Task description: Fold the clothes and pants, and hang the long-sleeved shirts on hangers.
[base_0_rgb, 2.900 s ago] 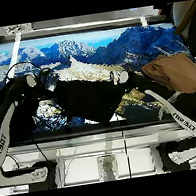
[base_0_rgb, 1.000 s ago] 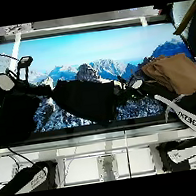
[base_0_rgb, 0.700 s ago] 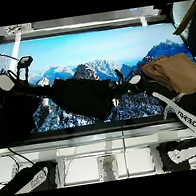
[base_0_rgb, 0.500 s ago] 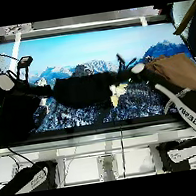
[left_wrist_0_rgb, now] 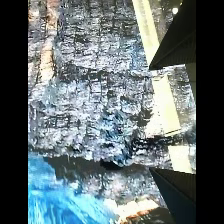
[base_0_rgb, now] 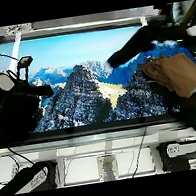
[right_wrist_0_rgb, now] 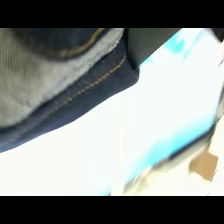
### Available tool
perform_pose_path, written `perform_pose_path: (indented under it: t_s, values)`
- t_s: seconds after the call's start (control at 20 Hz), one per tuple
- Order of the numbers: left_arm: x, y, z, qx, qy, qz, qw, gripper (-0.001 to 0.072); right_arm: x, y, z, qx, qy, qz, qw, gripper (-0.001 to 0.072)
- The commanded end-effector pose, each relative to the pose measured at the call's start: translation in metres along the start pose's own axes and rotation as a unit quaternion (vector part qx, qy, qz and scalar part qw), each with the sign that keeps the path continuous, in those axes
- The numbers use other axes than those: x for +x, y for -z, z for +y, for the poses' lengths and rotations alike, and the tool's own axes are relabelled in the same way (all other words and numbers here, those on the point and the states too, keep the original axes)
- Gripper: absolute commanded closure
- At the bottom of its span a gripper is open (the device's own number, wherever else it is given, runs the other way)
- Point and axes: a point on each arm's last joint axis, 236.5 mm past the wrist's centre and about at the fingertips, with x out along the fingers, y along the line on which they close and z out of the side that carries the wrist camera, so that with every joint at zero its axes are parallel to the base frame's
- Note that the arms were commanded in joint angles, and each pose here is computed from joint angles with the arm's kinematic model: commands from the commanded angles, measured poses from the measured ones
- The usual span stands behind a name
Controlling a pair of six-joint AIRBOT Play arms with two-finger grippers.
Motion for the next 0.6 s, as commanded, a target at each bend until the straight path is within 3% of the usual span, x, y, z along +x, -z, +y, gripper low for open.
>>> perform_pose_path:
  t_s: [0.0,0.3,0.55]
  values:
    - [0.000,0.000,0.000,0.000,0.000,-0.001,1.000,0.0018,-0.098,-0.040,-0.073,-0.005,0.110,-0.018,0.994,0.0700]
    - [0.000,0.000,0.000,-0.007,0.000,-0.001,1.000,0.0017,-0.215,0.066,-0.177,0.070,0.272,0.207,0.937,0.0700]
    - [0.000,0.000,0.000,-0.025,0.000,-0.001,1.000,0.0018,-0.251,0.136,-0.213,0.129,0.334,0.322,0.876,0.0699]
